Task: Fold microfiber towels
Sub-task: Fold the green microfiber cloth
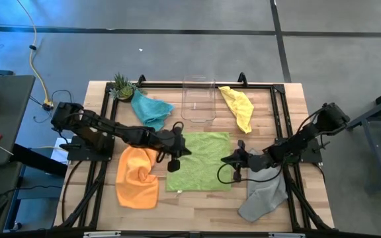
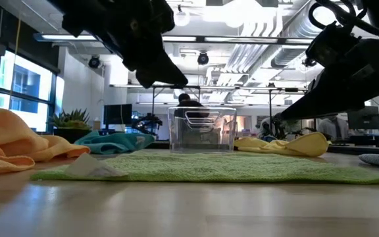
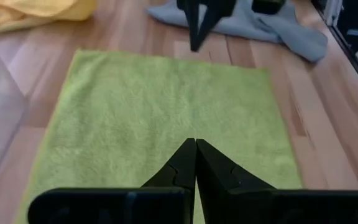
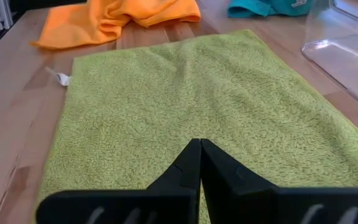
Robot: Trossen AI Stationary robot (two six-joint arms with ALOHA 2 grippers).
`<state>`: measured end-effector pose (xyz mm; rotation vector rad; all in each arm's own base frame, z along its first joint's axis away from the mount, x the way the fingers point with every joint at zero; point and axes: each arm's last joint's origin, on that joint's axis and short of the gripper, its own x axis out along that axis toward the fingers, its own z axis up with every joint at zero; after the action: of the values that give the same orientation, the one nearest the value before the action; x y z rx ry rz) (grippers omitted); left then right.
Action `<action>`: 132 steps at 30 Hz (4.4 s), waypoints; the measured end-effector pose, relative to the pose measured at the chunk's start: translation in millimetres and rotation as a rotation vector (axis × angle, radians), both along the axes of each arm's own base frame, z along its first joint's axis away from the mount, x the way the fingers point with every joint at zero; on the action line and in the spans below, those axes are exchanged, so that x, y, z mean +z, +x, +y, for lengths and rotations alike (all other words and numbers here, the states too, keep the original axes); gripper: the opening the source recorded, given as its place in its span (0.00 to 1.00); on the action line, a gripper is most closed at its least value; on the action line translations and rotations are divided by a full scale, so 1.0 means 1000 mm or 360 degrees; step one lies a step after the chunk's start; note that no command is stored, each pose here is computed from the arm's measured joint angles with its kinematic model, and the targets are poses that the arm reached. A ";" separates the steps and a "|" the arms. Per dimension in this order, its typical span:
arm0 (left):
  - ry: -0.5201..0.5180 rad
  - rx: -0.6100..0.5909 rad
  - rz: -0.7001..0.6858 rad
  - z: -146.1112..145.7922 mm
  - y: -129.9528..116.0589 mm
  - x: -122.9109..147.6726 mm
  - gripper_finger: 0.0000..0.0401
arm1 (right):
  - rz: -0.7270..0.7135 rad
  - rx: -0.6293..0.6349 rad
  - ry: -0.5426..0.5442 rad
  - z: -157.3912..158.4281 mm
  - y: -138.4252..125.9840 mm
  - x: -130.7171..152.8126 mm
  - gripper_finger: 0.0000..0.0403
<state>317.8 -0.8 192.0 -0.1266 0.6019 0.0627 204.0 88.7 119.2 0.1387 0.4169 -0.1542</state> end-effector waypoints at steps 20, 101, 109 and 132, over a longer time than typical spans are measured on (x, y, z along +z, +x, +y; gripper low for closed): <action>0.0183 -0.0156 -0.0234 0.007 -0.002 -0.004 0.00 | 0.0096 -0.0129 -0.0080 0.012 0.029 0.027 0.00; 0.0104 -0.0479 0.0090 -0.090 -0.048 -0.047 0.01 | 0.0869 0.0240 0.0055 0.083 0.052 0.056 0.01; 0.0065 -0.0513 0.0102 -0.091 -0.048 -0.047 0.09 | 0.1083 0.0318 0.0136 0.095 0.046 0.074 0.19; 0.0126 -0.0646 0.0158 -0.110 -0.059 -0.050 0.32 | 0.1214 0.0510 -0.0185 0.116 0.040 0.046 0.39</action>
<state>259.1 -111.1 141.6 0.0775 0.7131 -0.3012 244.3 205.1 165.5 -0.1115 1.1790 0.0940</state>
